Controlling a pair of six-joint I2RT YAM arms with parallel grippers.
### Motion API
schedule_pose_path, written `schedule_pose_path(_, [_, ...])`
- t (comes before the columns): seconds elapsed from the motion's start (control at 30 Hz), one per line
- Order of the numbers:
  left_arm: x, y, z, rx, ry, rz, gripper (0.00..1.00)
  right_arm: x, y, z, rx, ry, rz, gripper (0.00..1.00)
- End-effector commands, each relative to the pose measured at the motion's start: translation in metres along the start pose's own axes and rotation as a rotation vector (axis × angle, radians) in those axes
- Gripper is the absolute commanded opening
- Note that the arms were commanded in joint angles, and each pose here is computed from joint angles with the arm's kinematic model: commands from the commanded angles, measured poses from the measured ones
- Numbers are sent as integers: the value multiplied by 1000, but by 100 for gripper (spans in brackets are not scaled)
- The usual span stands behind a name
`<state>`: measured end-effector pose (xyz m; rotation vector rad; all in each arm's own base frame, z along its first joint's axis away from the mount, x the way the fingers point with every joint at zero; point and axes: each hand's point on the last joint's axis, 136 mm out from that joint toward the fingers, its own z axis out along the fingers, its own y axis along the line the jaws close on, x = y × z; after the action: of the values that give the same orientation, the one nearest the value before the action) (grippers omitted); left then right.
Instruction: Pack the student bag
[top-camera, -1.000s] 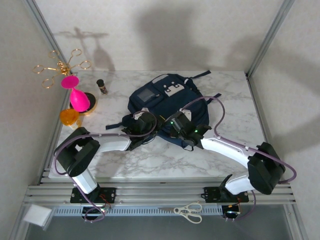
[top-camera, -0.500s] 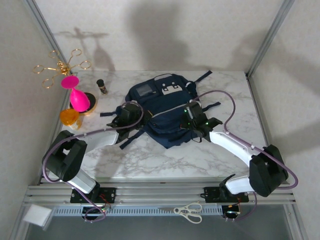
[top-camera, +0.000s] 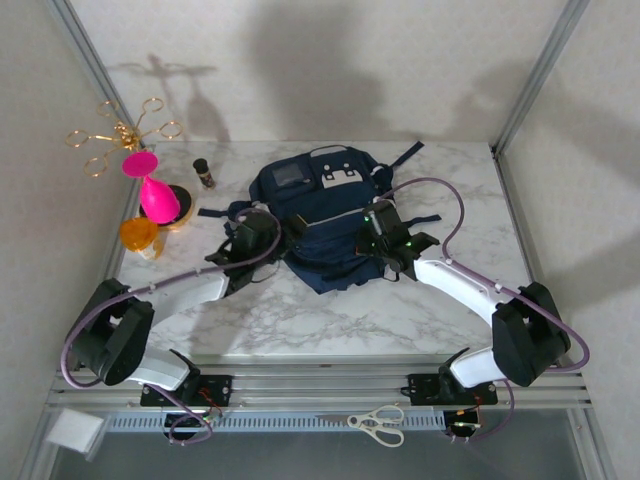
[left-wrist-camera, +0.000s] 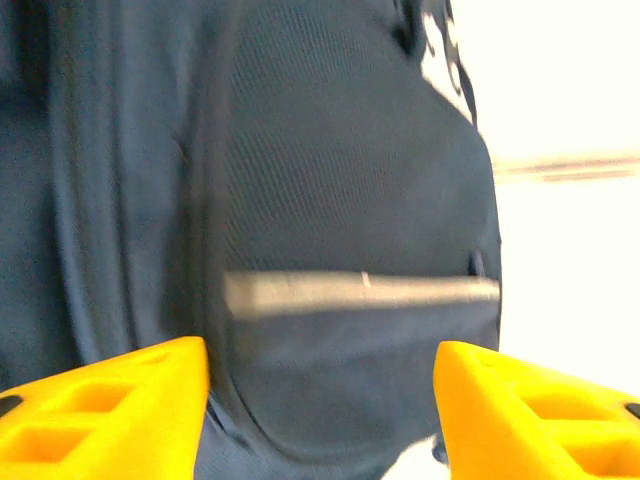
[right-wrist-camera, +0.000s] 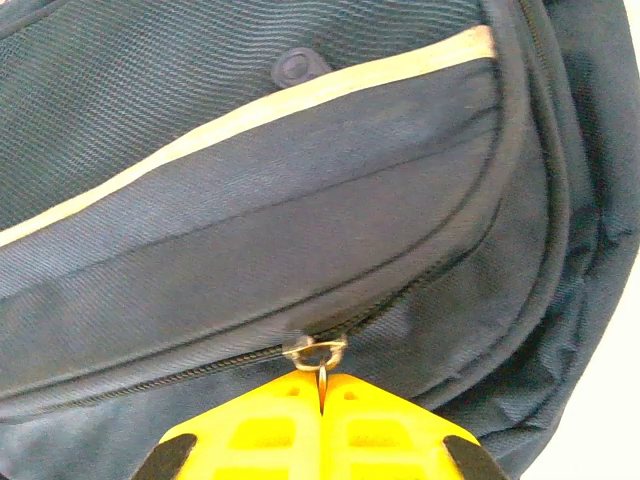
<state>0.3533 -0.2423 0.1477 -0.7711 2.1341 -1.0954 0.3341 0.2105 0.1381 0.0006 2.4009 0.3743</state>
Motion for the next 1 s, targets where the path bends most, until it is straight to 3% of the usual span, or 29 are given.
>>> schedule_pose_path(0.0, [18, -14, 1, 62, -15, -182, 62, -3, 5, -4, -32, -18, 15, 0])
schedule_pose_path(0.13, [22, -26, 19, 37, -55, -187, 63, -3, 5, -3, -36, -27, 9, 0])
schedule_pose_path(0.37, [31, -15, 33, -5, -129, -289, 59, -5, 5, -2, -40, -42, -2, 0])
schedule_pose_path(0.53, [14, 4, 40, -90, -243, -298, 41, -9, -2, -5, -7, -59, -4, 0])
schedule_pose_path(0.73, [-6, 39, 30, -217, -309, -249, 1, -14, -24, -6, 86, -79, -16, 0])
schedule_pose_path(0.97, [-38, 73, -16, -286, -358, -134, 0, -36, -64, -16, 198, -154, -9, 0])
